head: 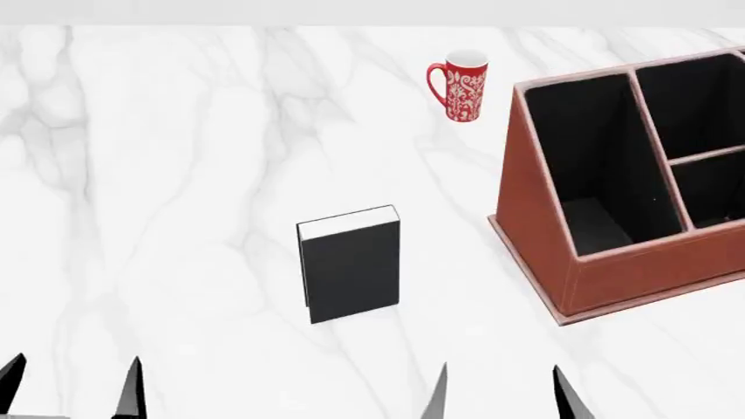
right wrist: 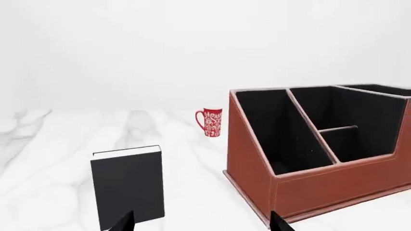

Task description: Pick up the book and place it in the left compartment of the caddy.

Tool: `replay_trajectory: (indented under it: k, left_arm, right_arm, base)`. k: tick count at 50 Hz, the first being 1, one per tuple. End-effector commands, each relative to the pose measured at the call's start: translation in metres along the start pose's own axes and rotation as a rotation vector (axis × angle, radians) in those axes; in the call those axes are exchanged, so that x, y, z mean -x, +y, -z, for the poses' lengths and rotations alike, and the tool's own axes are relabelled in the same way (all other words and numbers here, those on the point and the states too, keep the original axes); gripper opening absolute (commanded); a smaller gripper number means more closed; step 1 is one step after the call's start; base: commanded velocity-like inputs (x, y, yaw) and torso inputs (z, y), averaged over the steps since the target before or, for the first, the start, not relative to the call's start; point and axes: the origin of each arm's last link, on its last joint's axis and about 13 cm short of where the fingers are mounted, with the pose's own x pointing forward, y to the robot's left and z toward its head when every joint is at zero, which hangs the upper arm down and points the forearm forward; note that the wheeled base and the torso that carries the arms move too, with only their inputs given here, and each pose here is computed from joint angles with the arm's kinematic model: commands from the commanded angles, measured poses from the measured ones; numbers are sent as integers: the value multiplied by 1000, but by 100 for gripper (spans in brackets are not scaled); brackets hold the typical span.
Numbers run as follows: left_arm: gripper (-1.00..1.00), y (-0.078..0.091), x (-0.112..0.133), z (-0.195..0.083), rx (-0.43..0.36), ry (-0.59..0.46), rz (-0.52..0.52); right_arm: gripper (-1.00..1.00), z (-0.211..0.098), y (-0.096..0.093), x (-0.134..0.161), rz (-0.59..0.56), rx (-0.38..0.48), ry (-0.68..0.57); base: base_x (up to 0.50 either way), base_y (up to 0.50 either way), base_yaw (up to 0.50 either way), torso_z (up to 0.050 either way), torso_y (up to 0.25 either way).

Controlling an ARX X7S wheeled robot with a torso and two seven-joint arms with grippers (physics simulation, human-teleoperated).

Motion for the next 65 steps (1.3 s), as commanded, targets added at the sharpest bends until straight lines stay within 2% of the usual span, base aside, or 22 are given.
replay_trajectory:
  k: [1, 7, 20, 22, 32, 50, 52, 59, 65]
  left_arm:
    - [100, 7, 12, -32, -16, -36, 5]
    - [100, 19, 15, -54, -22, -66, -15]
    - [100, 22, 30, -72, -5, -93, -4]
    - [100, 22, 31, -73, -5, -96, -2]
    - [100, 22, 32, -72, -9, -104, 4]
    - [100, 23, 32, -73, -5, -109, 2]
    - [100, 23, 32, -73, -6, -111, 1]
    - [100, 23, 31, -73, -6, -115, -1]
    - [100, 23, 32, -75, -4, -117, -2]
  right_arm:
    - [100, -36, 1, 15, -9, 13, -32]
    - [100, -51, 0, 22, 14, 16, -28]
    - [100, -74, -1, 36, 17, 19, -58]
    - [100, -74, -1, 39, -32, 18, -75]
    - [100, -77, 0, 44, -48, 64, -107]
    - [100, -80, -1, 46, -52, 59, -117]
    - [100, -79, -1, 45, -45, 36, -82]
    - [100, -80, 1, 46, -67, 66, -108]
    - [100, -78, 1, 45, -70, 63, -99]
  base:
    - [0, 0, 0, 0, 0]
    - [0, 0, 0, 0, 0]
    - [0, 0, 0, 0, 0]
    - [0, 0, 0, 0, 0]
    - [437, 0, 0, 0, 0]
    - [500, 0, 0, 0, 0]
    - [496, 0, 0, 0, 0]
    - [0, -33, 0, 0, 2]
    - [0, -500, 0, 0, 0]
